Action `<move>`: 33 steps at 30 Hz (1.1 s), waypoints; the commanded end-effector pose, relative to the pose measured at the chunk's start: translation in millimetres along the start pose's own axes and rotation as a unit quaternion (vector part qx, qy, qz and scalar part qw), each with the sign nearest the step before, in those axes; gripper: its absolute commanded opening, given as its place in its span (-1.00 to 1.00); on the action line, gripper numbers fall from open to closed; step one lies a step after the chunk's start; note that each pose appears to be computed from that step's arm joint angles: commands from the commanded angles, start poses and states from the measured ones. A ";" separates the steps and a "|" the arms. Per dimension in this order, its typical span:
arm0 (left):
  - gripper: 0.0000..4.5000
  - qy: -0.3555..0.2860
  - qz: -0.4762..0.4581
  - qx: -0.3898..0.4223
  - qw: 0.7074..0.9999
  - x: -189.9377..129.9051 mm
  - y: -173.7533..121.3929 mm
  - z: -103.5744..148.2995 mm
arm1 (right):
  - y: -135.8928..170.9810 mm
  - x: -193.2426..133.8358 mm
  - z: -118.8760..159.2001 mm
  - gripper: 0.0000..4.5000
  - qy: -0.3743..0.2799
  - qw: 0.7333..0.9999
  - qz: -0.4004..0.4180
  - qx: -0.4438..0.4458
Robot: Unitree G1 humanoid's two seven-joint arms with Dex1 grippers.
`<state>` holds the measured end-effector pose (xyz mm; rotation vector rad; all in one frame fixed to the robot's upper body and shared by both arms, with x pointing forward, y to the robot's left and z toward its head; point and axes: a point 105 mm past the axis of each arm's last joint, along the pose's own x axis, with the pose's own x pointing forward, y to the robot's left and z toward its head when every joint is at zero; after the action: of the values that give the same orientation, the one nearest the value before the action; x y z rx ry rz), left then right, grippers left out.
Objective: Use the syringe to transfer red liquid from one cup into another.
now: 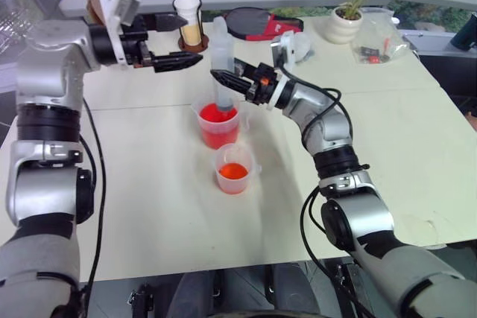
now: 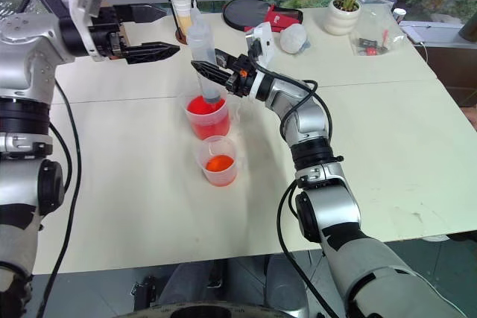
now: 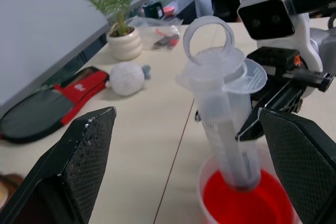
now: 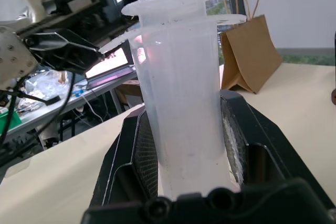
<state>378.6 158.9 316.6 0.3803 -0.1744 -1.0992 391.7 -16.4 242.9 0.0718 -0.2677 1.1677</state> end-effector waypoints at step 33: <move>-0.99 -0.124 0.004 0.043 0.991 38.3 12.8 55.0 | 31.2 15.0 -15.4 -0.40 0.000 0.999 0.036 -0.010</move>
<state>397.3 110.9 319.3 0.3342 -0.2661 -1.1981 384.8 -7.3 230.0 0.0799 -0.2675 1.1461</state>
